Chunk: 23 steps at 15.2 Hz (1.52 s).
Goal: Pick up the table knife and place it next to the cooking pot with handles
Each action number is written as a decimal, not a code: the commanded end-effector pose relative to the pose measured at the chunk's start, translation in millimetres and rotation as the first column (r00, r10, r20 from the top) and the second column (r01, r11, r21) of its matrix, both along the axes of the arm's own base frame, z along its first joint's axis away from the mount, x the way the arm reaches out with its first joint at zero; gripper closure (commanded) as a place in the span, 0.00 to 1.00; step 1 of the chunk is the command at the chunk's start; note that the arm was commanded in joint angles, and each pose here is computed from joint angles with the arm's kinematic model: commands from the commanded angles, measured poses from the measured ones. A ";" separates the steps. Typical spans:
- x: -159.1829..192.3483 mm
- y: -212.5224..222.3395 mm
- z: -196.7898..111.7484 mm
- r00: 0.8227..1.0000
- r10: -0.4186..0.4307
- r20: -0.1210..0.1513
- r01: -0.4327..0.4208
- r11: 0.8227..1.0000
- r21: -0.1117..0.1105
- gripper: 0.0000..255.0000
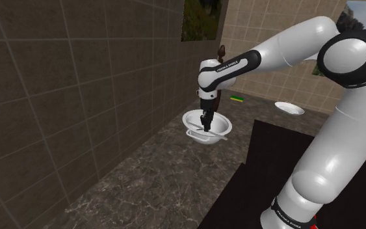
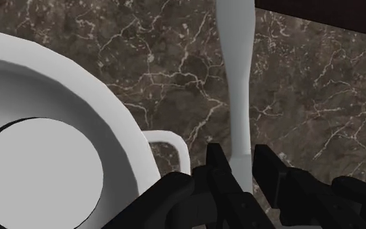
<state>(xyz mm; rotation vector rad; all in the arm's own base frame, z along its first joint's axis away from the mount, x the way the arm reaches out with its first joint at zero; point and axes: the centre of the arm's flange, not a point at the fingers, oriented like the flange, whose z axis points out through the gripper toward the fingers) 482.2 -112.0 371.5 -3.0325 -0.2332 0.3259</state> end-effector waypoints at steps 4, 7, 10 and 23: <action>-5.0 -66.8 1.5 1.000 0.001 0.000 -0.001 1.000 0.000 1.00; -8.3 -106.2 1.5 1.000 0.001 0.000 -0.001 1.000 0.000 1.00; -11.5 -145.7 1.5 1.000 0.001 0.000 -0.001 1.000 0.000 1.00; -25.6 -316.7 1.7 1.000 0.001 0.000 -0.001 1.000 0.000 1.00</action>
